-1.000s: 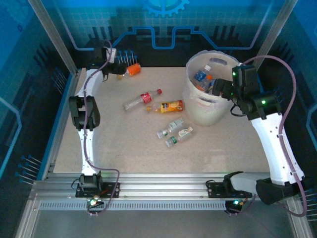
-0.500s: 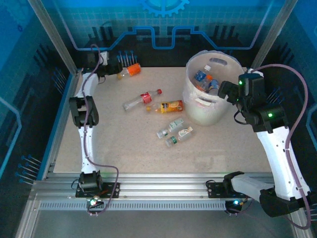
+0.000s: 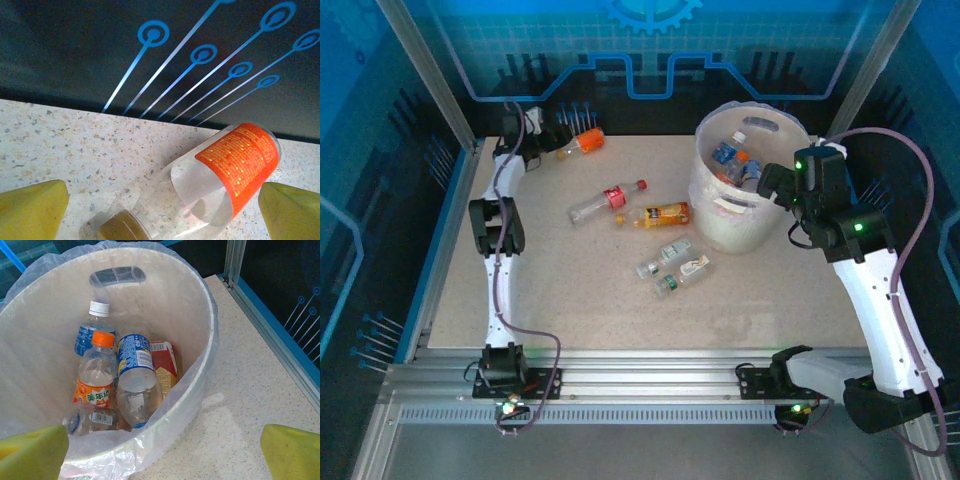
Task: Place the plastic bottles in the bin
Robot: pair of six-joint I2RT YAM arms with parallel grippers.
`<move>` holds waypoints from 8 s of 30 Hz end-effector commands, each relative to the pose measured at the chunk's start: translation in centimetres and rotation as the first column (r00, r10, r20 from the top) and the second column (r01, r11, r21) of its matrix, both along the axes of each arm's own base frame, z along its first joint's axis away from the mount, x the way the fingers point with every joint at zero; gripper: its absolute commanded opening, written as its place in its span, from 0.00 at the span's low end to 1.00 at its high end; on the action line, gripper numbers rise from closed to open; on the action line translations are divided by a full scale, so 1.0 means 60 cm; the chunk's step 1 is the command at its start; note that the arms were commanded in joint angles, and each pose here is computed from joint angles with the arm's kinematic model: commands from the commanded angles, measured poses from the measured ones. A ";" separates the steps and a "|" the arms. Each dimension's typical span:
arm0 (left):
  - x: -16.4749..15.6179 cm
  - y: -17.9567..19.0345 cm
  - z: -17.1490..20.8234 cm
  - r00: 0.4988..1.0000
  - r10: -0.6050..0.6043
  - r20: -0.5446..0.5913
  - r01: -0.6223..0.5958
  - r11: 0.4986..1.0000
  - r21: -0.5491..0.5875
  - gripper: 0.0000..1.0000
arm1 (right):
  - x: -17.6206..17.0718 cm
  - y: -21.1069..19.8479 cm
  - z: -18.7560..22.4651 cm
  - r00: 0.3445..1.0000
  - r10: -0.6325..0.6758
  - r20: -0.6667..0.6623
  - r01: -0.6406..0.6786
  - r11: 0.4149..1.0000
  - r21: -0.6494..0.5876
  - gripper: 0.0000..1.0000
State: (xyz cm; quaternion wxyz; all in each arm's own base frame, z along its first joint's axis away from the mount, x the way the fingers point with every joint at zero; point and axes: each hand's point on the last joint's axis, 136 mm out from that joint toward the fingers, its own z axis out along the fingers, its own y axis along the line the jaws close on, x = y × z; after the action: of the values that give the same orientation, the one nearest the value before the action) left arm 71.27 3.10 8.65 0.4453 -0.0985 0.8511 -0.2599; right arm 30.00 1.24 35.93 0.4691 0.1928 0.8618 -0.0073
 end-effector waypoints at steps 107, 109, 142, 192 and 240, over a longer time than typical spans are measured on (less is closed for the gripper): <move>-0.229 -0.192 0.265 0.994 -0.025 0.104 -0.002 0.968 0.252 0.02 | -0.002 0.039 0.009 0.988 0.119 0.103 -0.125 0.991 0.052 1.00; -0.251 -0.214 0.303 0.987 -0.050 0.152 0.017 0.978 0.209 0.02 | 0.008 0.055 0.009 0.981 0.162 0.107 -0.169 0.983 0.065 1.00; -0.437 -0.738 0.489 0.675 -0.687 0.268 0.703 0.710 0.050 0.15 | -0.069 -0.012 0.087 0.962 0.052 0.268 -0.052 0.999 -0.007 1.00; -0.464 -0.573 0.639 0.756 -0.392 0.524 0.282 0.918 0.280 0.99 | -0.043 0.067 -0.006 0.986 0.142 0.091 -0.144 0.990 0.012 1.00; -0.536 -0.201 0.341 0.913 0.258 0.316 -0.312 0.941 0.134 0.99 | -0.070 0.365 -0.478 0.819 0.217 -0.531 -0.147 0.974 0.171 1.00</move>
State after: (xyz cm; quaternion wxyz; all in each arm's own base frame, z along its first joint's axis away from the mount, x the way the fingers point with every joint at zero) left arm 38.76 -9.51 29.59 0.6061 -0.1262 0.7748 -0.1277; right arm 25.12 23.00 7.31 0.1920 0.1248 0.9727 0.0376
